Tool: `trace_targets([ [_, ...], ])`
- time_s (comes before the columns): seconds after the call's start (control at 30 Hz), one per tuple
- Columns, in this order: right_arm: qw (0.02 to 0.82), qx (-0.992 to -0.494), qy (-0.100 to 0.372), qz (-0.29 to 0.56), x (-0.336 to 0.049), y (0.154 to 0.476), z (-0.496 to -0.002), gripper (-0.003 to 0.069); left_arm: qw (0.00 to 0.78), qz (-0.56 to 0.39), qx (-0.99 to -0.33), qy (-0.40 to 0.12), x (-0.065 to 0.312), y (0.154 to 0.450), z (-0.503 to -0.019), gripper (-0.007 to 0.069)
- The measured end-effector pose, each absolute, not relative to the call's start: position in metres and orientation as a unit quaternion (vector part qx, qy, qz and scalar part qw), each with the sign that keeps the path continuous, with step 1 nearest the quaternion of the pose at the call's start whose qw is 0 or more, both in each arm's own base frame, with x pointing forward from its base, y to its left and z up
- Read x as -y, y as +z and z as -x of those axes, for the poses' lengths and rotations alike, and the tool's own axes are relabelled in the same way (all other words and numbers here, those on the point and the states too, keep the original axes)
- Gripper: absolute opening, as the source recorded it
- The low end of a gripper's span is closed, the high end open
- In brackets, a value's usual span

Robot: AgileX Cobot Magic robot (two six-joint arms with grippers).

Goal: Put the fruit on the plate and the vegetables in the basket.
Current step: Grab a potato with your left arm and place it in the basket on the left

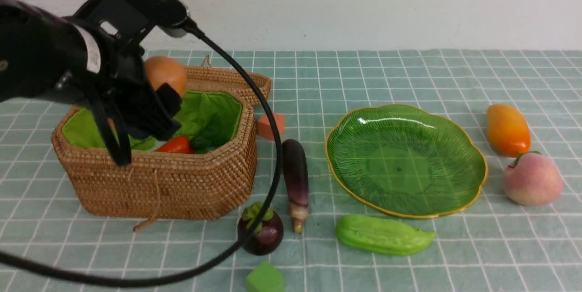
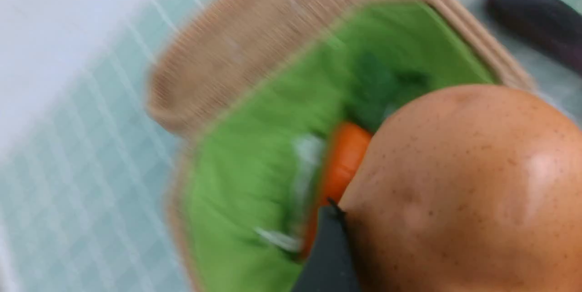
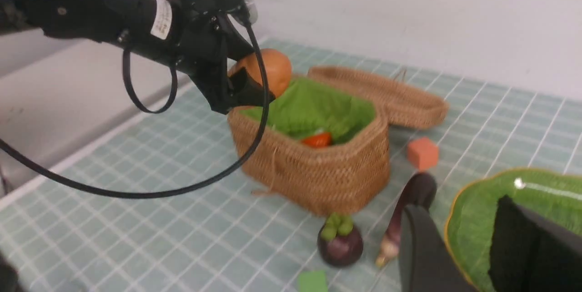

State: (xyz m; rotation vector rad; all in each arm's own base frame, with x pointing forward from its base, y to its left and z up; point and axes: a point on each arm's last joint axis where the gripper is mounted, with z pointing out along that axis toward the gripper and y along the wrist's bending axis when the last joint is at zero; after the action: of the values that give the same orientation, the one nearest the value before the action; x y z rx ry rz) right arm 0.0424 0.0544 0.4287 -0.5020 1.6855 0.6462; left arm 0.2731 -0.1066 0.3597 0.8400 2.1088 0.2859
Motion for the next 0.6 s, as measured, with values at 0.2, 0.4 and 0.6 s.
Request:
trace_targets([
  [0.2,0.593,-0.724,0.279,0.215,-0.054,0.429,-0.042,0.0235,0.348,-0.407,-0.826,0.175,0.102,0.322,-0.32,0.0567],
  [0.4,0.585,-0.728,0.281,0.221,-0.055,0.427,-0.041,0.0235,0.329,-0.421,-0.818,0.211,0.102,0.299,-0.339,0.0591],
  [0.6,0.582,-0.728,0.286,0.221,-0.056,0.427,-0.041,0.0235,0.351,-0.384,-0.822,0.233,0.098,0.304,-0.343,0.0668],
])
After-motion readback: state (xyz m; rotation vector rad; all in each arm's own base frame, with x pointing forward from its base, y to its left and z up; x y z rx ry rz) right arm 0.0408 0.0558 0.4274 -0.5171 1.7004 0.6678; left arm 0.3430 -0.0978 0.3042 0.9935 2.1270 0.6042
